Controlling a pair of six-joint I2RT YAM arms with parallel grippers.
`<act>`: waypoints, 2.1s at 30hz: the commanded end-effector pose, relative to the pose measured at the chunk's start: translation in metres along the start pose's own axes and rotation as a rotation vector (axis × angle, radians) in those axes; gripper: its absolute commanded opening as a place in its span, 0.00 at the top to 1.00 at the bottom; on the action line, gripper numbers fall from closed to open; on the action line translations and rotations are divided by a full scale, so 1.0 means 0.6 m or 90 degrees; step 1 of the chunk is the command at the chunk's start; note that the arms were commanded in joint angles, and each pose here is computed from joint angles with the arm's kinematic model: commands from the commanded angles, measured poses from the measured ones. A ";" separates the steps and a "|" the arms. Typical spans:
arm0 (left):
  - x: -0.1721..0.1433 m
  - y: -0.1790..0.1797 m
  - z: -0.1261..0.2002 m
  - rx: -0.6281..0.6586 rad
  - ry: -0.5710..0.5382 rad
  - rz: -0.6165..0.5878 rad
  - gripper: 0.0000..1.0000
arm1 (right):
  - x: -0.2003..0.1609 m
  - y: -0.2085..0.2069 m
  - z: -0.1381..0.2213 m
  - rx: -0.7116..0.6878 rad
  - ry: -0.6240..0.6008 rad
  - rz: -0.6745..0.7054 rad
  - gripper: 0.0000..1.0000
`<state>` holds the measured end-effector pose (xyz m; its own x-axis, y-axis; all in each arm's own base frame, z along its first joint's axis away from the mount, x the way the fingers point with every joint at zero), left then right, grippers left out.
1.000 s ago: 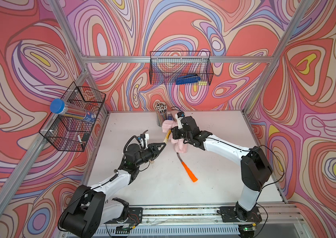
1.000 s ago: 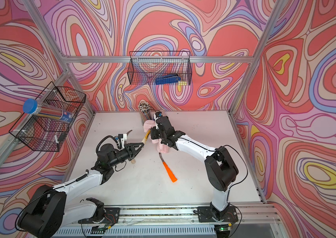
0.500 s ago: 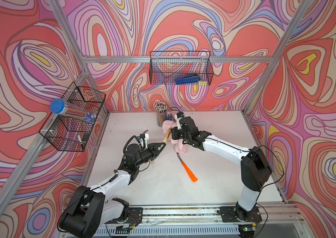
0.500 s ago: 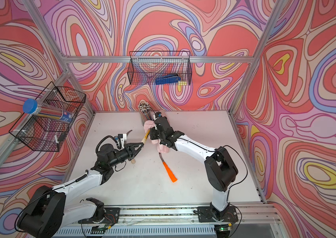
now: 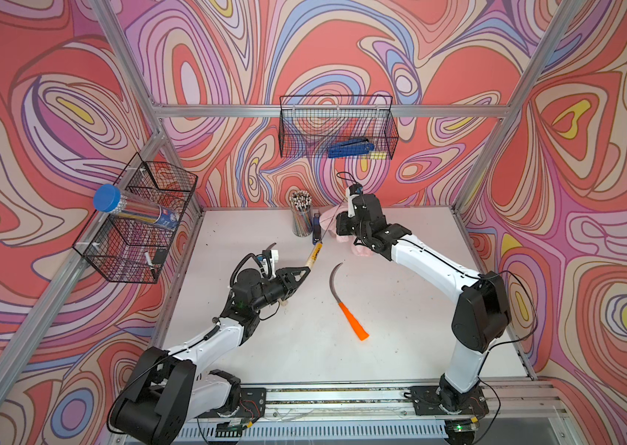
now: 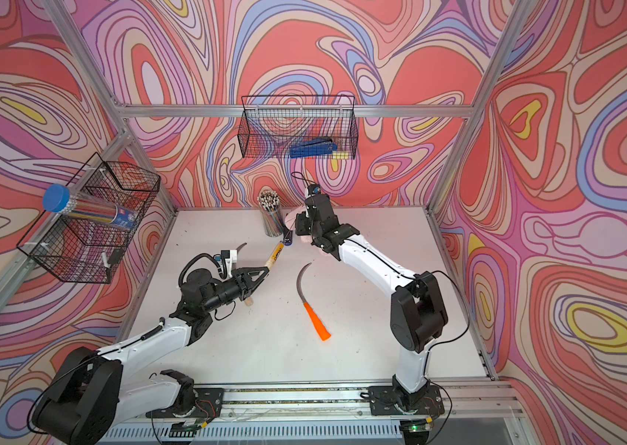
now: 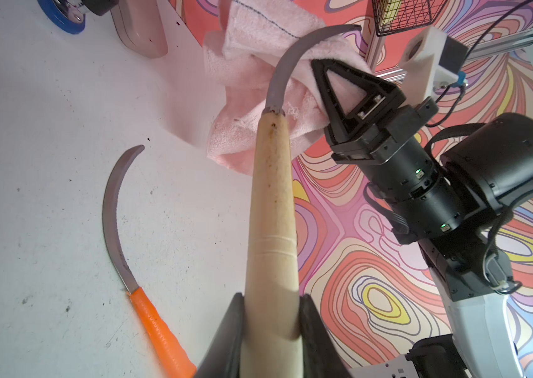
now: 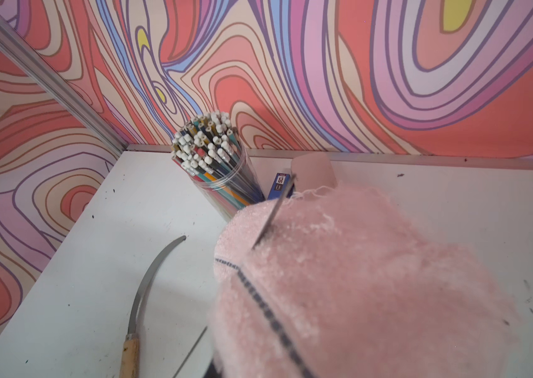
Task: Wipe small sickles with rags
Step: Wipe the small sickle.
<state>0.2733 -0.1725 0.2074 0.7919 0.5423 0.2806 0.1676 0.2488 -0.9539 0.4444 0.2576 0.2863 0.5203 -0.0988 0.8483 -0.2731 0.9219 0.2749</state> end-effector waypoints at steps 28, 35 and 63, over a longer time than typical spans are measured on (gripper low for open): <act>0.001 -0.023 0.000 -0.034 0.004 -0.023 1.00 | -0.076 0.000 -0.012 0.080 0.045 -0.022 1.00; 0.001 -0.020 0.000 -0.032 0.005 -0.021 1.00 | -0.111 0.076 -0.001 0.134 0.059 0.019 1.00; 0.001 -0.018 0.001 -0.024 0.002 -0.020 1.00 | 0.016 0.014 -0.003 0.002 -0.005 0.002 1.00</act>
<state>0.2734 -0.1725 0.2095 0.7888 0.5438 0.2865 0.1766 0.2459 -0.9531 0.4382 0.2672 0.2844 0.5433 -0.1034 0.8332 -0.2848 0.9109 0.2987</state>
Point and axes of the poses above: each gripper's point midway between its finger pads, its own z axis back along the fingers, its own y axis along the line the jaws close on, x = y × z, the point moved 5 cm from there along z, back along the fingers, and after that the axes turned 2 degrees about -z, right-handed, at the moved point
